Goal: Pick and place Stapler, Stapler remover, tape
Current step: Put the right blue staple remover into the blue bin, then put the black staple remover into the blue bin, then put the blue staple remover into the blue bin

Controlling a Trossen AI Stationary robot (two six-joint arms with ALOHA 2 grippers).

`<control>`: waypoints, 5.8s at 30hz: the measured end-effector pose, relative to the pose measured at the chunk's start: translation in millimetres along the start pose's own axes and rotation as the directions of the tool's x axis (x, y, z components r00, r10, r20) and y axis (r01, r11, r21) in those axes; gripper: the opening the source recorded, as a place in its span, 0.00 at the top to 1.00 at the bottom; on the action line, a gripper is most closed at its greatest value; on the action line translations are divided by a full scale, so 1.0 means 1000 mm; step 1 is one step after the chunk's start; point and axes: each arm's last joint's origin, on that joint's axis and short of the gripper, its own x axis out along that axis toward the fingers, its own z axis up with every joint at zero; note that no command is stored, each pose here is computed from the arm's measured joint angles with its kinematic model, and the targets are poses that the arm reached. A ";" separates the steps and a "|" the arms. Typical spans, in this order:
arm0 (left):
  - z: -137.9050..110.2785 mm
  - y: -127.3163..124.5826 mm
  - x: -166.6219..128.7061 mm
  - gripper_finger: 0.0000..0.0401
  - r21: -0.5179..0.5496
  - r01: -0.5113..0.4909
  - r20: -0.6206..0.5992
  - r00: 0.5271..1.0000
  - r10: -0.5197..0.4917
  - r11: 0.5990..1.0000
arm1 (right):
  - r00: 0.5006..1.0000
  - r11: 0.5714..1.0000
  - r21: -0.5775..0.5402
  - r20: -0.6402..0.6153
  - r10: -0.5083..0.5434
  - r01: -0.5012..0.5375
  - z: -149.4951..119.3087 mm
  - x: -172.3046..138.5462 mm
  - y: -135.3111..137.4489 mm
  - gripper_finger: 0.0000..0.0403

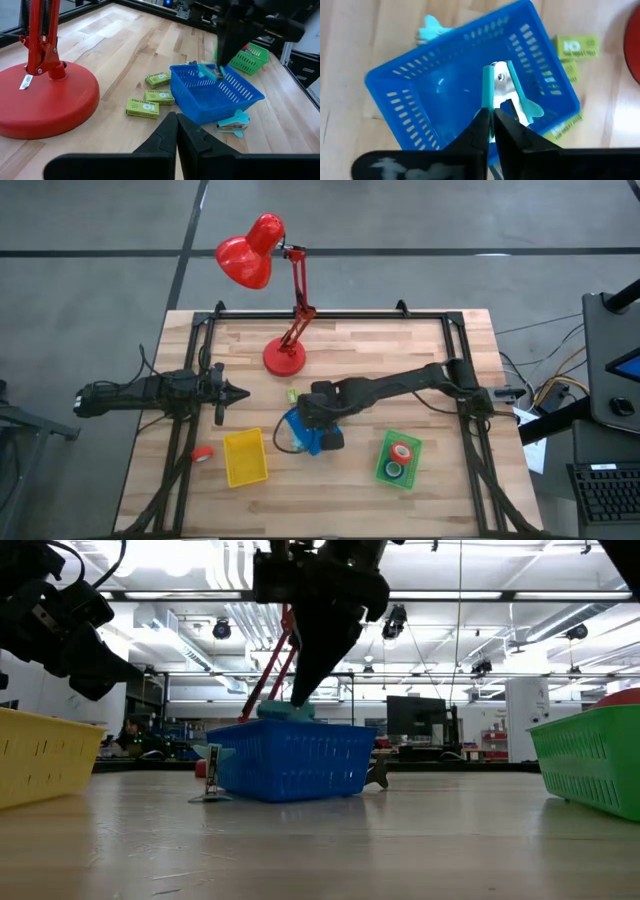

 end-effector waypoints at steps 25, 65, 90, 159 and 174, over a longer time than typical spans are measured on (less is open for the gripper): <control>0.000 0.000 0.000 0.98 0.000 0.000 0.001 1.000 0.000 1.000 | 0.972 0.994 -0.099 -0.236 0.018 -0.042 -0.028 -0.021 -0.007 0.68; 0.000 0.000 0.000 0.98 0.000 0.000 0.001 1.000 0.000 1.000 | 0.962 0.972 -0.233 -0.269 -0.044 -0.020 -0.063 0.031 -0.011 0.83; 0.000 0.000 0.000 0.98 0.000 0.000 0.001 1.000 0.000 1.000 | 0.936 0.990 -0.143 -0.349 -0.041 -0.009 -0.076 0.012 -0.016 0.98; 0.051 -0.012 -0.016 0.98 -0.388 0.364 0.533 0.838 -0.116 0.847 | 0.980 0.923 0.384 0.170 -0.103 0.031 0.028 -0.073 -0.071 0.66; 0.075 -0.016 -0.024 0.97 -0.691 0.644 0.672 0.740 -0.038 0.330 | 0.990 0.961 0.262 -0.128 -0.058 0.090 -0.004 -0.059 -0.072 0.77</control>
